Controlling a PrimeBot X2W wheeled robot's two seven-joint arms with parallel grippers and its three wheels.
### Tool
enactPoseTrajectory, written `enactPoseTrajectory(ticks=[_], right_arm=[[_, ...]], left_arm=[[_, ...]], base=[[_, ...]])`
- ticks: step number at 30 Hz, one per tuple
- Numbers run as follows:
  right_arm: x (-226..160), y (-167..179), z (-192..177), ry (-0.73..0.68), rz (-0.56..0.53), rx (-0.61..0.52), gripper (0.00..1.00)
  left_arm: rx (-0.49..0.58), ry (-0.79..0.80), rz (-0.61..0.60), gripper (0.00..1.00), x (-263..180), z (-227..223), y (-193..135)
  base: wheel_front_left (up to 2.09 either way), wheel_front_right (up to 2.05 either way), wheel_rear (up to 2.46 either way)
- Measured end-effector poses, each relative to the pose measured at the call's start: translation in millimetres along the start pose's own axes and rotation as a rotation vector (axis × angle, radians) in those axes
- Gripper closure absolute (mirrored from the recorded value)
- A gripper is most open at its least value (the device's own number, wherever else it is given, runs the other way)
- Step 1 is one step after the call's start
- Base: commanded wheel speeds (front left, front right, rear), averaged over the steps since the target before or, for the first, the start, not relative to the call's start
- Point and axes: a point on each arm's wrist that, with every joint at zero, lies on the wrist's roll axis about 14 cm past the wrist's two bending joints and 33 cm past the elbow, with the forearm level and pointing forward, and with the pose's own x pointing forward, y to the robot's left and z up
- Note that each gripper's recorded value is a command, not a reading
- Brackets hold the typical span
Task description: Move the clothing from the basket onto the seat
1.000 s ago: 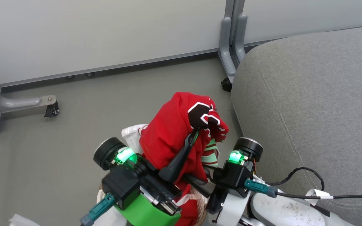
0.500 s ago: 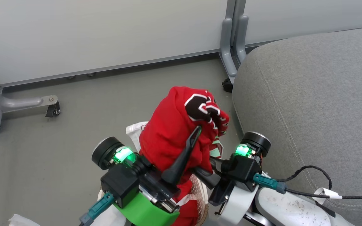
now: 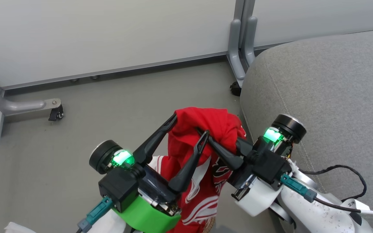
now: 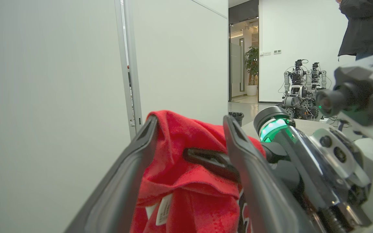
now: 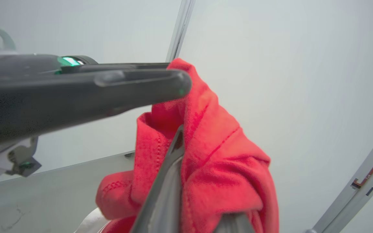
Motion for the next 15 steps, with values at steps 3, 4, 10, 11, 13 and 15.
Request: enactPoseTrajectory(ticks=[3, 4, 10, 11, 13, 15], right_arm=[[0, -10, 8, -0.024, -0.035, -0.039, 1.0], [0, -13, 11, -0.031, -0.047, -0.049, 1.0], [-5, -31, 21, -0.054, -0.112, -0.102, 1.0], [-6, -34, 22, -0.056, -0.123, -0.111, 1.0], [-9, -40, 23, -0.057, -0.144, -0.123, 1.0], [-13, -48, 24, -0.056, -0.173, -0.136, 1.0]], left_arm=[[0.0, 0.002, 0.025, 0.0, -4, 0, 5], [0.003, 0.003, 0.036, 0.0, -5, 0, 8], [0.023, 0.039, 0.118, 0.0, -21, -8, 27], [0.022, 0.046, 0.141, 0.0, -25, -10, 31], [0.0, 0.042, 0.195, 0.0, -32, -10, 40], [-0.008, 0.051, 0.252, 0.0, -42, -12, 51]], base=[[0.0, 0.0, 0.0], [0.0, 0.0, 0.0], [0.0, 0.0, 0.0], [0.0, 0.0, 0.0], [0.0, 0.0, 0.0], [0.0, 0.0, 0.0]])
